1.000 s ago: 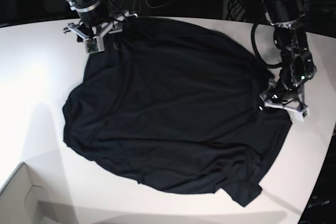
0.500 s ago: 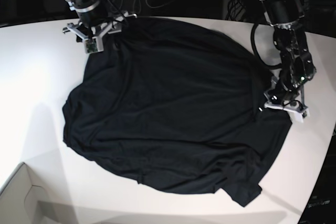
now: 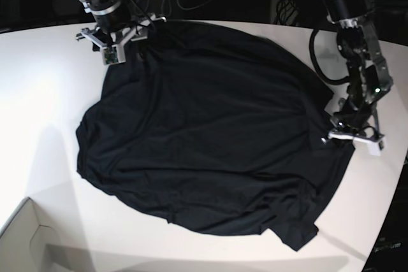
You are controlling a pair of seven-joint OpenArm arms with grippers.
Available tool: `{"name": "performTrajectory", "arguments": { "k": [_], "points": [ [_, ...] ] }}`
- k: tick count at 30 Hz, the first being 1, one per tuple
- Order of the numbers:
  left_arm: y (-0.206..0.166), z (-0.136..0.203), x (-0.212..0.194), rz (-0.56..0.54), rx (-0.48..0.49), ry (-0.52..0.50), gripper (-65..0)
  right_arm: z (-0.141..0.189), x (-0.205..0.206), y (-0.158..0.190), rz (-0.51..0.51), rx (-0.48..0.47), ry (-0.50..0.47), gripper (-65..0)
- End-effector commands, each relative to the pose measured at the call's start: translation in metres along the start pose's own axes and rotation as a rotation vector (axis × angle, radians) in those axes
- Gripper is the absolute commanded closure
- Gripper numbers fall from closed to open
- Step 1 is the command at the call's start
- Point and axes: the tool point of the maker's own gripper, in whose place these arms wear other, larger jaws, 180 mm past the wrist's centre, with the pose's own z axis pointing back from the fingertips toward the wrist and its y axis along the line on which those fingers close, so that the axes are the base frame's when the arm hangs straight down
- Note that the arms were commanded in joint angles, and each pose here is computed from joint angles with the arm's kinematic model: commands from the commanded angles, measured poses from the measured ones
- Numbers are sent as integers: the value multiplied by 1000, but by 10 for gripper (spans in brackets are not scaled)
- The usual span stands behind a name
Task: Layout the t-shirt on the table in an organized manner, then fold the t-shirt properly
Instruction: 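Pull the shirt edge outward with the left gripper to smooth it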
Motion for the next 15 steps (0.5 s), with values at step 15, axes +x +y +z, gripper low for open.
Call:
{"name": "performTrajectory", "arguments": {
  "k": [15],
  "points": [
    [137, 92, 2, 244, 223, -114, -1, 3, 9, 2, -1, 7, -37, -290]
  ]
}}
